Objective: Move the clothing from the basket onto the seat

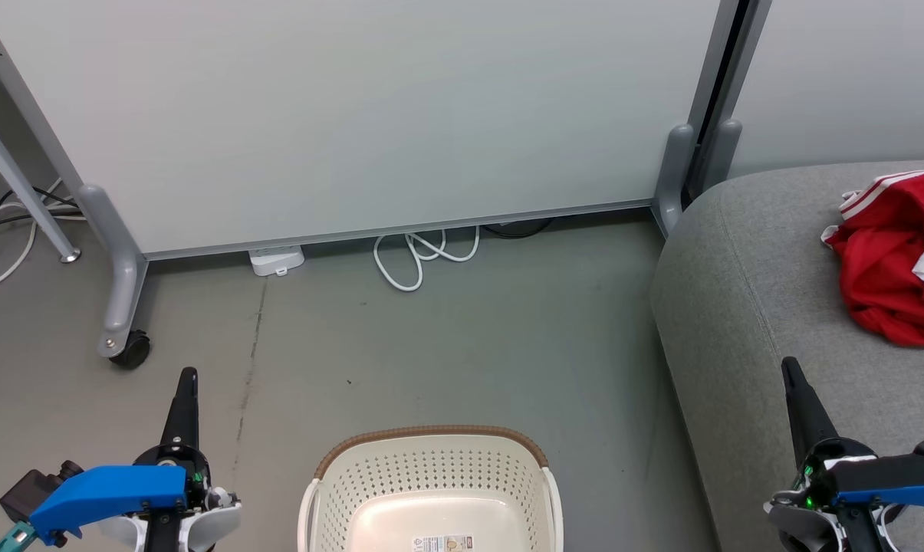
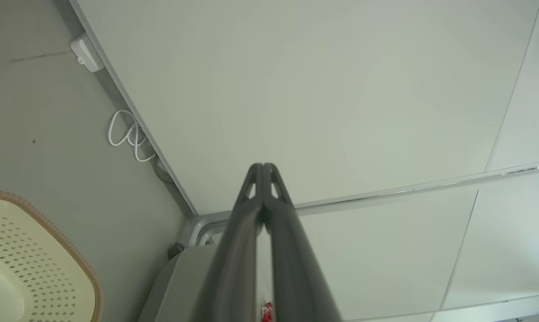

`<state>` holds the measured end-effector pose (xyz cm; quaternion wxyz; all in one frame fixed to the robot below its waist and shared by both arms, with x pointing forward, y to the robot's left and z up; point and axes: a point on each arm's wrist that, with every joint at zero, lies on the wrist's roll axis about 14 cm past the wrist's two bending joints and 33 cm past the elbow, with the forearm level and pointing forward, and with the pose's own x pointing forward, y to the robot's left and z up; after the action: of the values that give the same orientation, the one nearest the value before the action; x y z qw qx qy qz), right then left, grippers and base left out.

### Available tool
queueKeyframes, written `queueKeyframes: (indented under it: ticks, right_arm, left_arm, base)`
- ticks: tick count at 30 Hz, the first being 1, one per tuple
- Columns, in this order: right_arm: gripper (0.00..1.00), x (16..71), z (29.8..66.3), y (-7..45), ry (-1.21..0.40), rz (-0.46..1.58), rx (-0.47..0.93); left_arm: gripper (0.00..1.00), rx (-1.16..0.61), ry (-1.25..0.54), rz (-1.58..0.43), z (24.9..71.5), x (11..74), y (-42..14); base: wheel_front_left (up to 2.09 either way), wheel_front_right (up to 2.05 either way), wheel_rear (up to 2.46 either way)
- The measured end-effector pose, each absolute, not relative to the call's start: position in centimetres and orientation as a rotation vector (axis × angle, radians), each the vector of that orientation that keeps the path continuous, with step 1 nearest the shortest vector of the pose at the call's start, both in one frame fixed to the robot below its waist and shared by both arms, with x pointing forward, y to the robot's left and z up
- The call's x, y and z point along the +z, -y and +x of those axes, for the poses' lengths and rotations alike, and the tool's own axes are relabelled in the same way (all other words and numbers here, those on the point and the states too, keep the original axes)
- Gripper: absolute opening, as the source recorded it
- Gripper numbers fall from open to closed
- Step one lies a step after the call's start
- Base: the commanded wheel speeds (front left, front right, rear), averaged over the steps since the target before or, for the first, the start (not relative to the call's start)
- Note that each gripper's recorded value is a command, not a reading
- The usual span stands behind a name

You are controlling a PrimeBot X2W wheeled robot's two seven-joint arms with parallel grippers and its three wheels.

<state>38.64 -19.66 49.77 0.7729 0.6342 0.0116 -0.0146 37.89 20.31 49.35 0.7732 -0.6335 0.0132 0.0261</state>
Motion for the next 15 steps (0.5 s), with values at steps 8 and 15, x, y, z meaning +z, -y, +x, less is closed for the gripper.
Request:
queueKeyframes:
  ticks: [8, 15]
  right_arm:
    - [0.00, 49.93, 38.67, 19.71, -0.022, 1.437, -0.025]
    - [0.00, 50.19, 38.75, 19.76, -0.016, 1.488, -0.016]
  left_arm:
    - [0.00, 0.047, -0.026, -1.435, 38.10, 49.53, -20.23]
    - [0.00, 0.037, -0.023, -1.488, 38.29, 49.72, -20.17]
  base:
    - [0.00, 0.00, 0.00]
    - [0.00, 0.00, 0.00]
